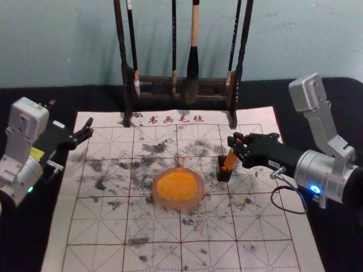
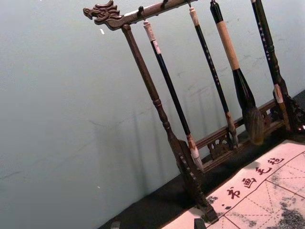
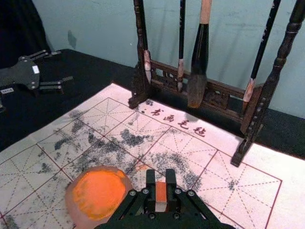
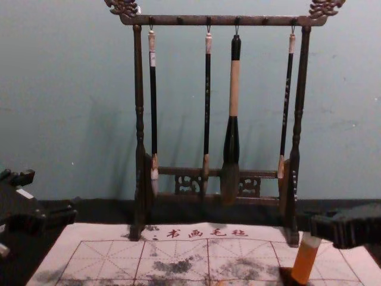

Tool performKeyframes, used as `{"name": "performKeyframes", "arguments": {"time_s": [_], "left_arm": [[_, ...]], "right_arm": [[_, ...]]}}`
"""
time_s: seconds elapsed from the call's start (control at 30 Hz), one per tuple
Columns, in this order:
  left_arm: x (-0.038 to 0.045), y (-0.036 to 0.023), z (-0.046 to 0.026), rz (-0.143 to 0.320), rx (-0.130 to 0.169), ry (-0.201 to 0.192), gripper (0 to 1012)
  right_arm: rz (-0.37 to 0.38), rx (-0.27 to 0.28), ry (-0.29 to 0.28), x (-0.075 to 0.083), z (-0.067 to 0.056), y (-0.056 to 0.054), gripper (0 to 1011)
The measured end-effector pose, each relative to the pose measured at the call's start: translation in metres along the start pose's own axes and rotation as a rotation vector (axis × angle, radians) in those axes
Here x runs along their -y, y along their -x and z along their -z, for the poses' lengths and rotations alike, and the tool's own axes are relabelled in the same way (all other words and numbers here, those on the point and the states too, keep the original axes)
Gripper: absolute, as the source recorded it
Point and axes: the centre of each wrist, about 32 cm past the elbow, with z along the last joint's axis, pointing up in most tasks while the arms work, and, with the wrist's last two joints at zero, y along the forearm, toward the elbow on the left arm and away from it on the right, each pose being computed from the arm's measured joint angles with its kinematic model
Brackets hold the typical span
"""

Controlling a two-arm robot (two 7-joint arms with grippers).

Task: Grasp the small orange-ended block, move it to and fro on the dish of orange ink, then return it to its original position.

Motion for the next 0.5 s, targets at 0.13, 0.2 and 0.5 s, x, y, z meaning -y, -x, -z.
{"name": "performKeyframes", "arguments": {"time_s": [0.13,0.2,0.5], "left_arm": [[0.0000,0.0000,0.0000,0.000,0.000,0.000,1001],[0.0000,0.0000,0.0000,0.000,0.000,0.000,1001],[0.0000,0.0000,0.0000,0.000,0.000,0.000,1001]], "right_arm": [[0.002,0.001,0.003,-0.0034,0.0005,-0.0006,125],[0.003,0.003,0.004,-0.0049,0.0005,-0.0009,125],[0.006,0.003,0.009,-0.0096,0.0011,-0.0019,125]]}}
